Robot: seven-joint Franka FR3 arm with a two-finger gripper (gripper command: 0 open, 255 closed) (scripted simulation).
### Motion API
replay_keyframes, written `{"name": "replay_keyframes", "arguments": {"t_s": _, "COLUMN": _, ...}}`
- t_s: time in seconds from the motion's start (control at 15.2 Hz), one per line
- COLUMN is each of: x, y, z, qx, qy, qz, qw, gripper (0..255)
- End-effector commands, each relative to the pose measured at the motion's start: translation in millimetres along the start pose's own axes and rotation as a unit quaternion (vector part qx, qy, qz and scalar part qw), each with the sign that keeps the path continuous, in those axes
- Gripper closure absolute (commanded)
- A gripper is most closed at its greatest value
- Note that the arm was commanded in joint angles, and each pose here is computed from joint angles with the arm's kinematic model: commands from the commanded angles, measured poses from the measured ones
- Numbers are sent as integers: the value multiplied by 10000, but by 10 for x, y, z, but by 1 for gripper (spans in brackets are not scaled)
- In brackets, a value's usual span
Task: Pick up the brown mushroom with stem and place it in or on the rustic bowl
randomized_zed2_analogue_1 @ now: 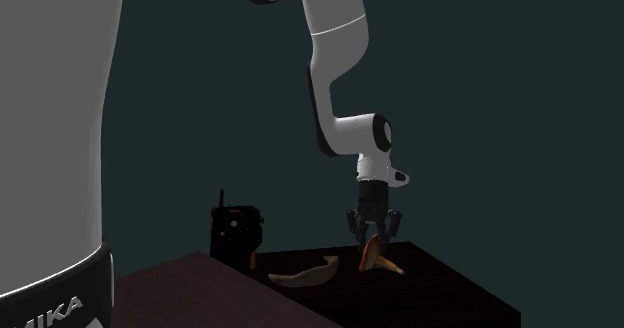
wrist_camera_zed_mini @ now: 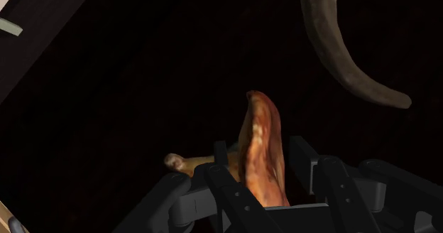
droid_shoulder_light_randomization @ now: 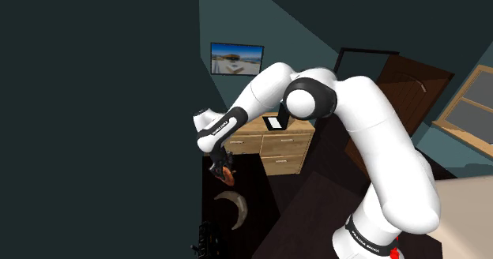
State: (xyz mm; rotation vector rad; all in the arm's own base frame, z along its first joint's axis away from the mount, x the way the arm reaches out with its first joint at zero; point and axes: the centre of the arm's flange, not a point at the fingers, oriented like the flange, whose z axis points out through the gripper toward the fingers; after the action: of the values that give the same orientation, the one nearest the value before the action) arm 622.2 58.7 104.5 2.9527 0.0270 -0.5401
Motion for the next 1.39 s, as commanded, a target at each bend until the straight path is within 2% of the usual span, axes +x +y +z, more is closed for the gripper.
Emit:
{"name": "replay_keyframes", "arguments": {"t_s": 0.0, "x": -1, "y": 2, "z": 4, "qx": -1, "qy": -3, "qz": 1, "qw": 10000, "gripper": 255}}
{"name": "replay_keyframes", "arguments": {"t_s": 1.32, "x": -356, "y": 136, "z": -926, "qx": -1, "qy": -3, "qz": 1, "qw": 10000, "gripper": 255}}
